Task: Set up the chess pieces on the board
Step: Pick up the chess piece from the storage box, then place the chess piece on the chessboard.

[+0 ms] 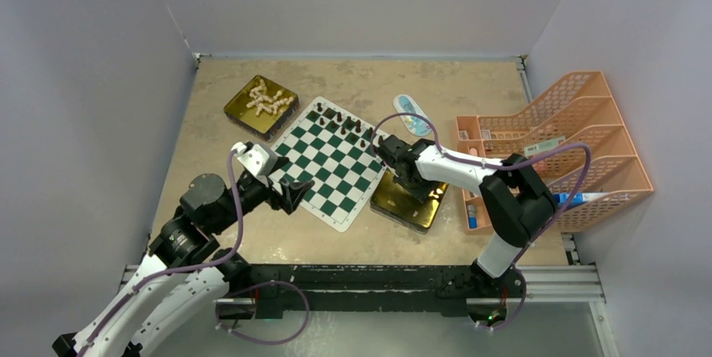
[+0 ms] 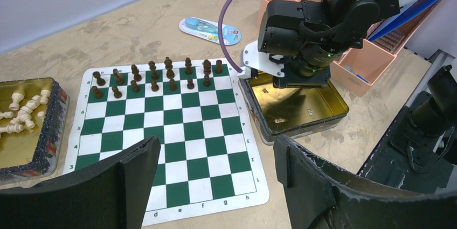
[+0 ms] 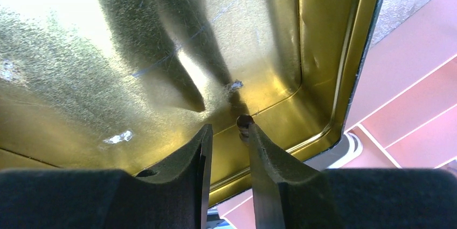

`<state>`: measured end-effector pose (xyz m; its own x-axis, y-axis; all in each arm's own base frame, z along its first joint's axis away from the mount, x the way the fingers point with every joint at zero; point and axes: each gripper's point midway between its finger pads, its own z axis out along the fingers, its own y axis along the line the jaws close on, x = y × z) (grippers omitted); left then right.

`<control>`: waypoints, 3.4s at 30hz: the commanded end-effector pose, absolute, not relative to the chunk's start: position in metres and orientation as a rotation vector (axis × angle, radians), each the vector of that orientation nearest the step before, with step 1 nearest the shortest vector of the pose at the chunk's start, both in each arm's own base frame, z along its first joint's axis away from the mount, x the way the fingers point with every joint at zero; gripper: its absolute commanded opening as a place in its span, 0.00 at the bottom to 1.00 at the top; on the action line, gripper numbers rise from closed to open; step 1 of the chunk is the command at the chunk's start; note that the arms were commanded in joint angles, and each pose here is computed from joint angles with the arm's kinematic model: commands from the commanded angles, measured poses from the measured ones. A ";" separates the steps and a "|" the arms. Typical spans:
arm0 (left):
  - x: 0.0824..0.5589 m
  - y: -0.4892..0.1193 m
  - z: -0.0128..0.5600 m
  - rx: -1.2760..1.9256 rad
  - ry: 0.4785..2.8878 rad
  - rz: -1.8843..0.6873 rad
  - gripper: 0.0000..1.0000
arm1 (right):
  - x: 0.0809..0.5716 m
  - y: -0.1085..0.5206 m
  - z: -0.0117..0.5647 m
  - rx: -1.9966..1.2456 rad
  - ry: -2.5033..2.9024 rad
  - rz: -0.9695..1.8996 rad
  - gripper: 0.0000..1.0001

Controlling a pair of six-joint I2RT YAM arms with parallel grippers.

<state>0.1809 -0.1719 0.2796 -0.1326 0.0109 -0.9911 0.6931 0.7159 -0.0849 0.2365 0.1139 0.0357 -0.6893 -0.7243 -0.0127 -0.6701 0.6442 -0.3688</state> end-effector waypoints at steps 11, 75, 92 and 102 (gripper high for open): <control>0.179 -0.176 0.285 0.601 1.585 -0.665 0.77 | 0.245 0.102 0.037 -1.157 2.676 -0.613 0.33; 0.177 -0.180 0.287 0.581 1.589 -0.707 0.75 | 0.263 0.133 0.081 -0.894 2.634 -0.343 0.09; 0.169 -0.219 0.309 0.433 1.662 -1.064 0.55 | 0.313 0.294 0.241 -0.648 2.079 0.653 0.13; 0.188 -0.228 0.345 0.278 1.482 -1.169 0.50 | 0.252 0.329 0.357 -0.349 1.587 1.436 0.17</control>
